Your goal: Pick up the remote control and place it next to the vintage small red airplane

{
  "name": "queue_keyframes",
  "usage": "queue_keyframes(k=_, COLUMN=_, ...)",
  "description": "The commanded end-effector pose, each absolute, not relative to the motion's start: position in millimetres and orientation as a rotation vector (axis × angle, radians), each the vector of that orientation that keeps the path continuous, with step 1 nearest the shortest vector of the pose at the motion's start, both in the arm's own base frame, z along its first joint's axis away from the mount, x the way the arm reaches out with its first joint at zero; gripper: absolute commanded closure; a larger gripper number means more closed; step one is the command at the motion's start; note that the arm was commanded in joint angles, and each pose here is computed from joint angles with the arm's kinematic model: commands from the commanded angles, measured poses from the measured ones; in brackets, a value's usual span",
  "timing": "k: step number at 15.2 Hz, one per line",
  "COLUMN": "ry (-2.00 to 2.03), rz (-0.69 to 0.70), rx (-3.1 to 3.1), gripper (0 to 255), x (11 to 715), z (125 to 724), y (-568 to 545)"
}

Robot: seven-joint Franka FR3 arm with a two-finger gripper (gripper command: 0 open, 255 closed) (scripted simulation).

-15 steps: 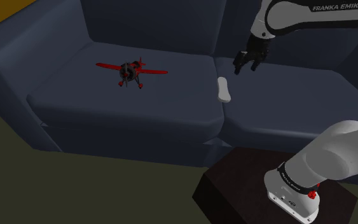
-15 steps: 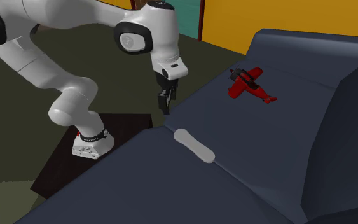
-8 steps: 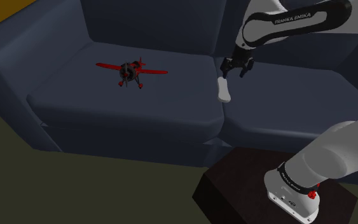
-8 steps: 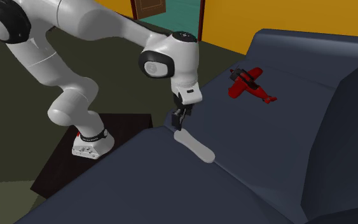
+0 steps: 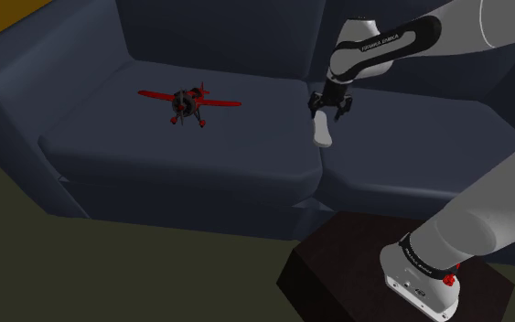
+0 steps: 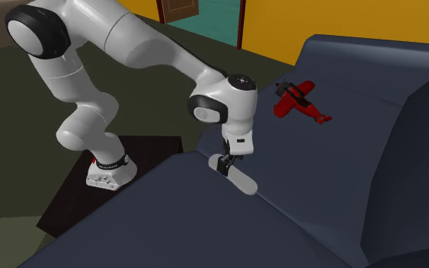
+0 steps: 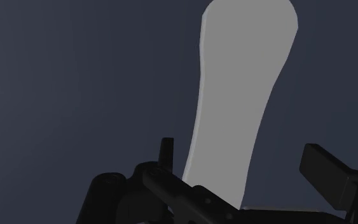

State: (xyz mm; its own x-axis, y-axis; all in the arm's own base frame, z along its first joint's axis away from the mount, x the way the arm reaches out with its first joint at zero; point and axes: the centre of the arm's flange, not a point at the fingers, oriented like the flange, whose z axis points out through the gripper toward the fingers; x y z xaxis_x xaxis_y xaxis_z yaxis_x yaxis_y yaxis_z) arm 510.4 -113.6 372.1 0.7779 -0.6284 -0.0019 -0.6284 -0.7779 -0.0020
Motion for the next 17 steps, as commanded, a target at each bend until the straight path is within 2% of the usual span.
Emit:
queue_keyframes(k=1, ry=1.058, rz=0.002, rx=-2.955, gripper=0, x=512, z=358, y=-115)
queue_keyframes(k=6, ry=1.058, rz=0.002, rx=-2.955, gripper=0, x=512, z=334, y=-115)
queue_keyframes(k=14, ry=1.058, rz=0.002, rx=-2.955, gripper=0, x=512, z=334, y=-115)
queue_keyframes(k=15, ry=1.058, rz=0.002, rx=-2.955, gripper=255, x=512, z=334, y=-115)
queue_keyframes(k=17, ry=1.058, rz=0.002, rx=-2.955, gripper=255, x=512, z=334, y=-115)
